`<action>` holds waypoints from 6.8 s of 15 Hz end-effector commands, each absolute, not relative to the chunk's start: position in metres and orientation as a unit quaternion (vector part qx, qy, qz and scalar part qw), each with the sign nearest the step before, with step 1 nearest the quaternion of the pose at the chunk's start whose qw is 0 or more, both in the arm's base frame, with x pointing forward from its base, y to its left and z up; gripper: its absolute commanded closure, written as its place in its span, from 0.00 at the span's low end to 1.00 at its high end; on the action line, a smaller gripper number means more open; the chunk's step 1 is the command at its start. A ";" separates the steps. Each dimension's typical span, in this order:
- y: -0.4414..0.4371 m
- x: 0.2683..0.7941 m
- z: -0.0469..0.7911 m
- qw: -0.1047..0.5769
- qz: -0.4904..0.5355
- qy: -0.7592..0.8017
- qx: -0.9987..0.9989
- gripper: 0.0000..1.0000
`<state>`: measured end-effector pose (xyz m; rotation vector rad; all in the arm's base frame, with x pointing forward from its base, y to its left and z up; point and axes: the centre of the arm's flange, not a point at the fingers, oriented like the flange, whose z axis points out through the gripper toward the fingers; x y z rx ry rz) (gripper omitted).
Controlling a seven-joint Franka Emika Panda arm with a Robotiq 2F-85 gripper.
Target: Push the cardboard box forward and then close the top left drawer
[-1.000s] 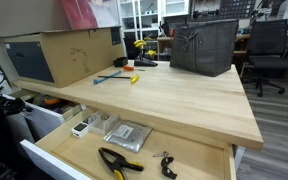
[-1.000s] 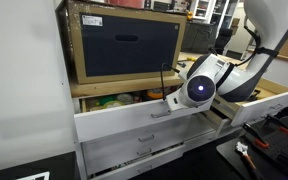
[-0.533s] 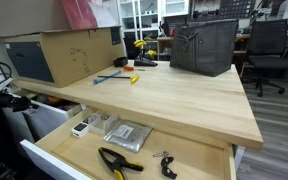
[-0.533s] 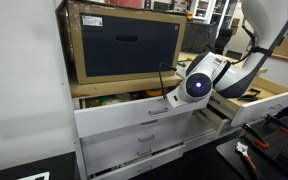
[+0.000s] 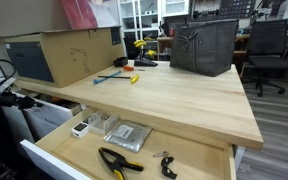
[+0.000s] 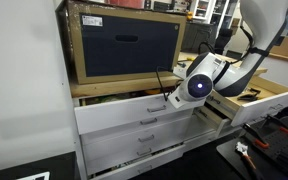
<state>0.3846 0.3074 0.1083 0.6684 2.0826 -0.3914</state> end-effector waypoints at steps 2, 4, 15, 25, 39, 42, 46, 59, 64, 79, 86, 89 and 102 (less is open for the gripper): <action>0.273 0.421 0.110 0.471 -0.193 0.824 0.249 1.00; 0.255 0.430 0.110 0.481 -0.210 0.814 0.250 1.00; 0.266 0.420 0.138 0.464 -0.176 0.825 0.271 1.00; 0.325 0.358 0.169 0.342 -0.066 0.868 0.354 1.00; 0.312 0.348 0.243 0.231 -0.005 0.716 0.659 1.00; 0.302 0.352 0.257 0.221 0.001 0.671 0.708 1.00; 0.278 0.352 0.266 0.192 0.001 0.599 0.778 1.00; 0.153 0.360 0.278 0.159 -0.029 0.394 0.905 0.58; 0.106 0.360 0.288 0.142 -0.027 0.324 0.935 0.20; -0.002 0.412 0.378 0.074 0.035 0.182 0.980 0.00; -0.015 0.428 0.426 0.067 0.084 0.154 0.982 0.00; -0.019 0.436 0.443 0.042 0.081 0.114 0.989 0.00; -0.021 0.443 0.504 -0.075 0.022 0.037 0.996 0.00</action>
